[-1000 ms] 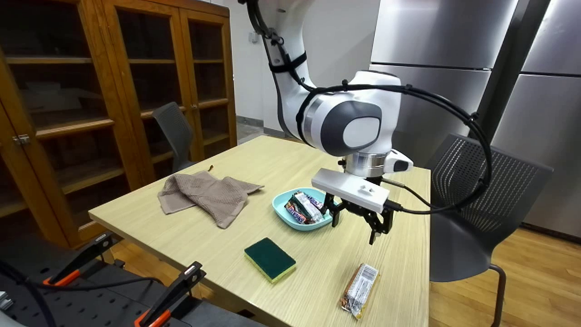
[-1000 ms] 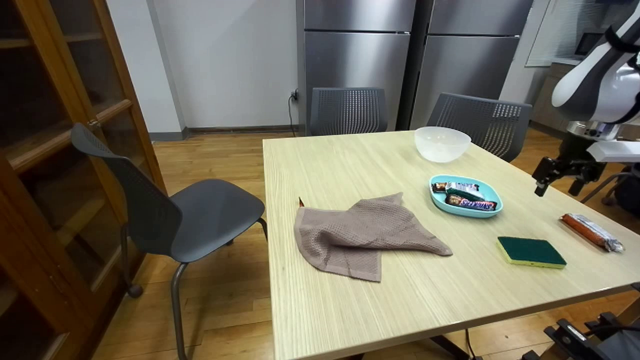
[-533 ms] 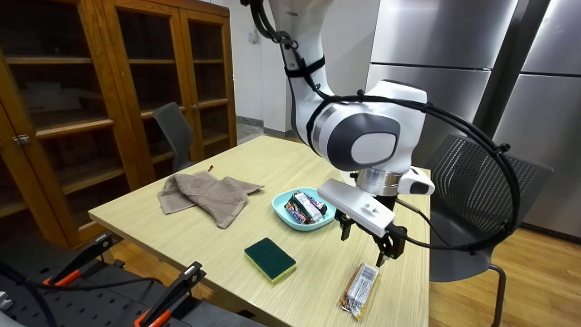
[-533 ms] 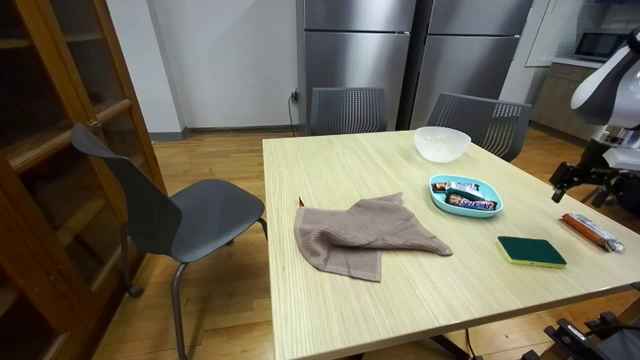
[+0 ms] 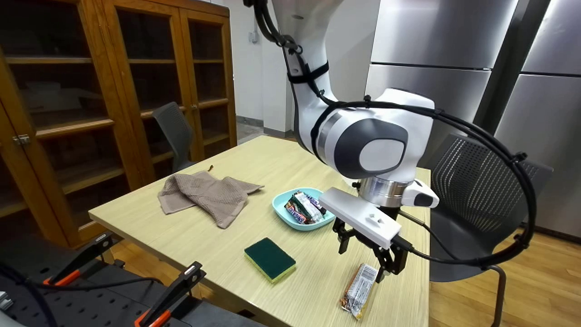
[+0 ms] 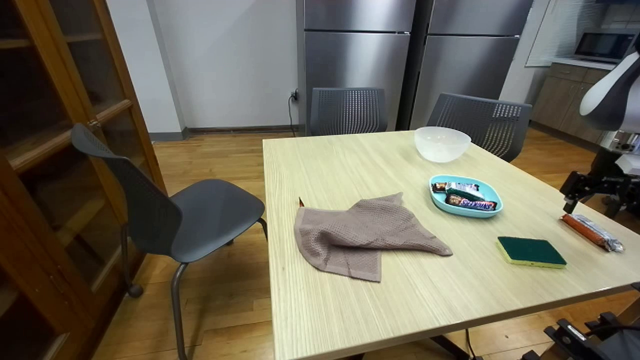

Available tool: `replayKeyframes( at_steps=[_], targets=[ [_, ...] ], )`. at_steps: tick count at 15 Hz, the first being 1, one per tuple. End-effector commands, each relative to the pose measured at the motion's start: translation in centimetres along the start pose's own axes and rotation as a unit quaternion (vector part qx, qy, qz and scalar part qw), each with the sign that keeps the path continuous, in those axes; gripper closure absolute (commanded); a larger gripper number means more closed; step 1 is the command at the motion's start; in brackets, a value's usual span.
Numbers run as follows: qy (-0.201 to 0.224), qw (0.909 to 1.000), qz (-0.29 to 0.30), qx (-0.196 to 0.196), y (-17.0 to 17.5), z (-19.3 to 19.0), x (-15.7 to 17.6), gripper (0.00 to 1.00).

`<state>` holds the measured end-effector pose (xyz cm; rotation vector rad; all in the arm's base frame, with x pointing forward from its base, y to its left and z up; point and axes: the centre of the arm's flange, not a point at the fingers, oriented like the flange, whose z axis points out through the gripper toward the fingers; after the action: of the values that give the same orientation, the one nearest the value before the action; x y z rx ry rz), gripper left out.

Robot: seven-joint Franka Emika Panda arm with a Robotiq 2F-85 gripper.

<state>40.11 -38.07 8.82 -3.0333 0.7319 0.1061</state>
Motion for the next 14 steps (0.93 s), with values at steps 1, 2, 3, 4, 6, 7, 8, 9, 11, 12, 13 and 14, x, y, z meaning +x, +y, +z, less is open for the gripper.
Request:
replayKeyframes(
  at_steps=[1,2,3,4,6,7,8,9,11,12,13,14],
  targets=[
    [-0.012,0.9994,-0.031,-0.012,0.4,1.1,0.5,0.00],
    [-0.012,0.9991,-0.036,-0.016,0.3,1.4,0.5,0.00],
    [-0.011,0.9989,-0.042,-0.020,0.3,1.7,0.5,0.00],
    [-0.010,0.9985,-0.049,-0.025,0.2,2.1,0.7,0.00],
    [-0.009,0.9978,-0.061,-0.027,0.0,2.7,1.2,0.00],
    [-0.009,0.9973,-0.067,-0.029,-0.1,3.0,1.4,0.00],
    [-0.008,0.9969,-0.071,-0.031,-0.1,3.2,1.6,0.00],
    [-0.007,0.9966,-0.074,-0.034,-0.1,3.5,1.9,0.00],
    [-0.007,0.9962,-0.079,-0.036,-0.2,3.8,2.3,0.00],
    [-0.005,0.9959,-0.083,-0.036,-0.2,3.8,2.3,0.00],
    [-0.004,0.9957,-0.085,-0.037,-0.3,3.8,2.3,0.00],
    [-0.003,0.9955,-0.087,-0.038,-0.3,3.9,2.4,0.00]
  ],
)
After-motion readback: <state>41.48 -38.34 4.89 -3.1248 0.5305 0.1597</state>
